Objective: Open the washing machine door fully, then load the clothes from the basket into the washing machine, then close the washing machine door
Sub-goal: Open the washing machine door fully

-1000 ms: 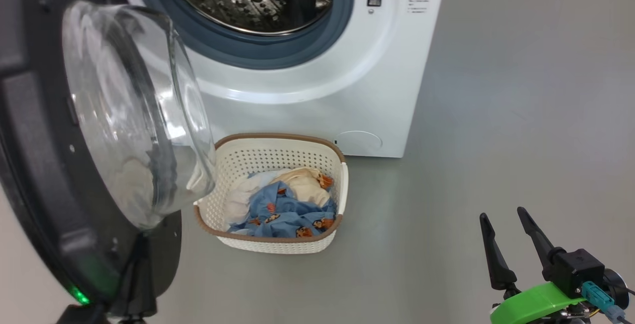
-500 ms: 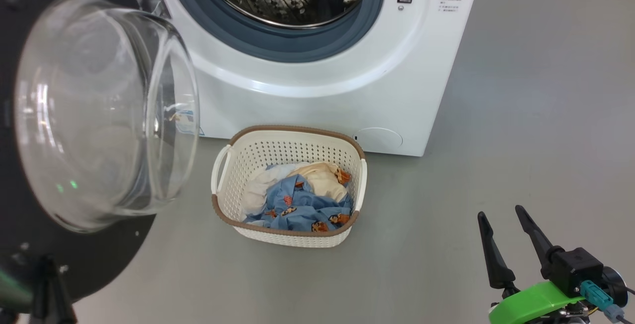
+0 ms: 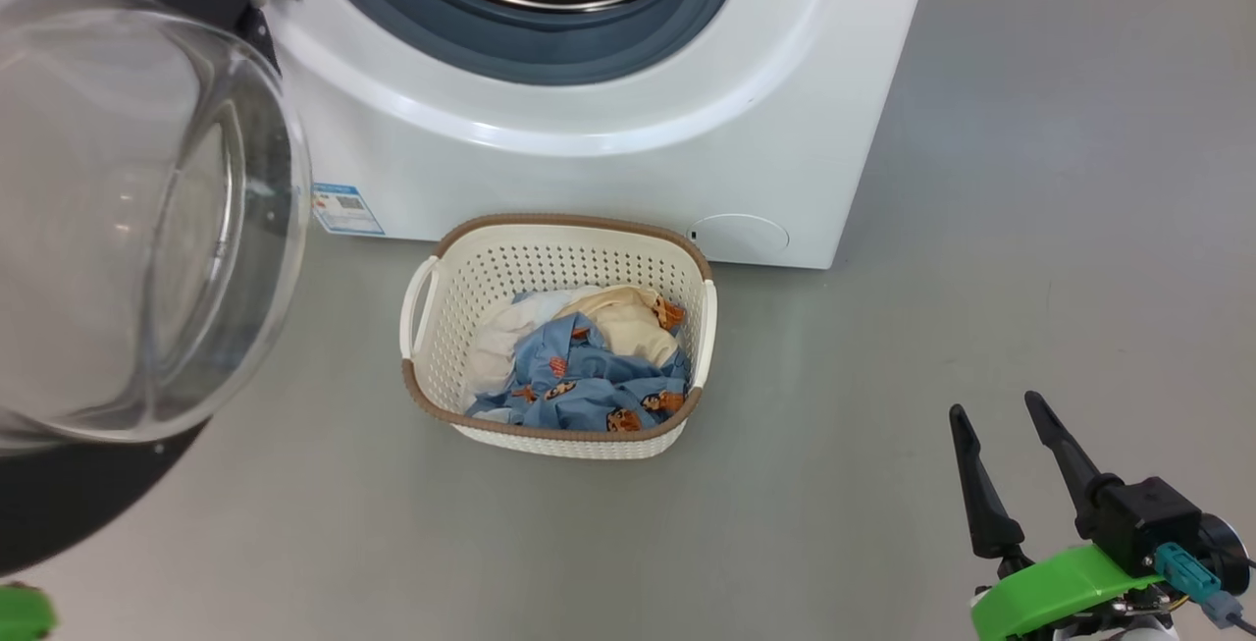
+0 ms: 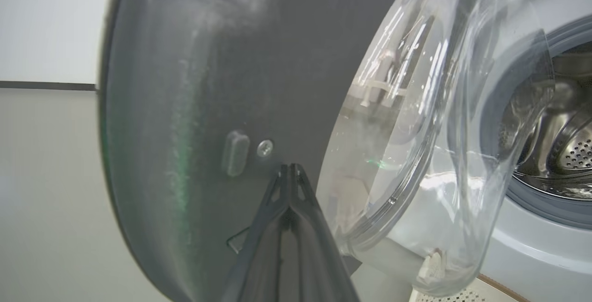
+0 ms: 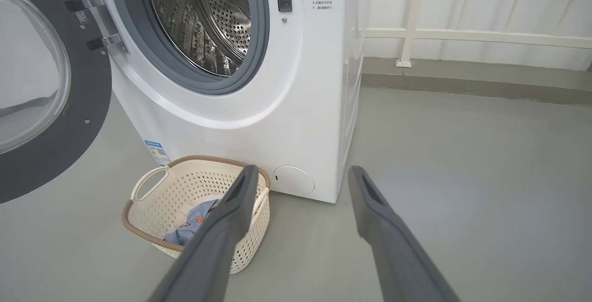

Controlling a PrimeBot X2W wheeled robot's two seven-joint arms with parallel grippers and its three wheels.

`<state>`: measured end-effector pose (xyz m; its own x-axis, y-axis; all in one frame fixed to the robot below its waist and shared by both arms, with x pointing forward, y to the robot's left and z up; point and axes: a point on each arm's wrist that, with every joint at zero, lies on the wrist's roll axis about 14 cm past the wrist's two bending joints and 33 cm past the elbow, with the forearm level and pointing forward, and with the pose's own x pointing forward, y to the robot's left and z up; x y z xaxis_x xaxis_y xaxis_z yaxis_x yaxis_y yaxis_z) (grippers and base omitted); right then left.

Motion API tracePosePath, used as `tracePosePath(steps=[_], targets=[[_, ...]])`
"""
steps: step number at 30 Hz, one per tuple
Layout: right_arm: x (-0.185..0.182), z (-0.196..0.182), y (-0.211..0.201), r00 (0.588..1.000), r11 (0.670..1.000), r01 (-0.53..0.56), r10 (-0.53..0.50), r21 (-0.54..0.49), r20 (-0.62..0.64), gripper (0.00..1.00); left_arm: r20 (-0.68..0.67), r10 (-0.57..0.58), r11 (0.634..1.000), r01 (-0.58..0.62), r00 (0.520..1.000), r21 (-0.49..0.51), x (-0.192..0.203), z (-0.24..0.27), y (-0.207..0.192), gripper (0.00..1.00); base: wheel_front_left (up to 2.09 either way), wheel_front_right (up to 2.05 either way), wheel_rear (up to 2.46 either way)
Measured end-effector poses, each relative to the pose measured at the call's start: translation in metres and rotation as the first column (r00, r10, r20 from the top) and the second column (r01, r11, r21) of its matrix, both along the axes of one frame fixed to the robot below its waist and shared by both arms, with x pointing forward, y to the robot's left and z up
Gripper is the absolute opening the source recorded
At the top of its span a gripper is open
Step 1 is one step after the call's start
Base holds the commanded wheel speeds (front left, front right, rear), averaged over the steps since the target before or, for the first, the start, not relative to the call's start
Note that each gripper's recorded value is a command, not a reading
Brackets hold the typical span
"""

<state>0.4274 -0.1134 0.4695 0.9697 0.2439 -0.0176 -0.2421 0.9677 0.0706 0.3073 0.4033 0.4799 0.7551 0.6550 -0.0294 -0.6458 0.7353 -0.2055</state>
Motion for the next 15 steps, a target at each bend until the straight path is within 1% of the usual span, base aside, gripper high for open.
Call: tracePosePath(steps=[5,15], targets=[[0.007,0.002,0.002,1.000,1.000,-0.001,0.001,0.005,0.009,1.00,-0.002,0.057,0.998,-0.057,0.998,0.017,-0.001,0.005,0.027,0.00,0.00,0.00,0.00],[0.015,-0.003,0.001,1.000,1.000,-0.005,0.005,-0.002,-0.006,1.00,-0.016,0.070,0.997,-0.070,0.997,0.028,0.013,0.005,0.040,0.00,0.00,0.00,0.00]])
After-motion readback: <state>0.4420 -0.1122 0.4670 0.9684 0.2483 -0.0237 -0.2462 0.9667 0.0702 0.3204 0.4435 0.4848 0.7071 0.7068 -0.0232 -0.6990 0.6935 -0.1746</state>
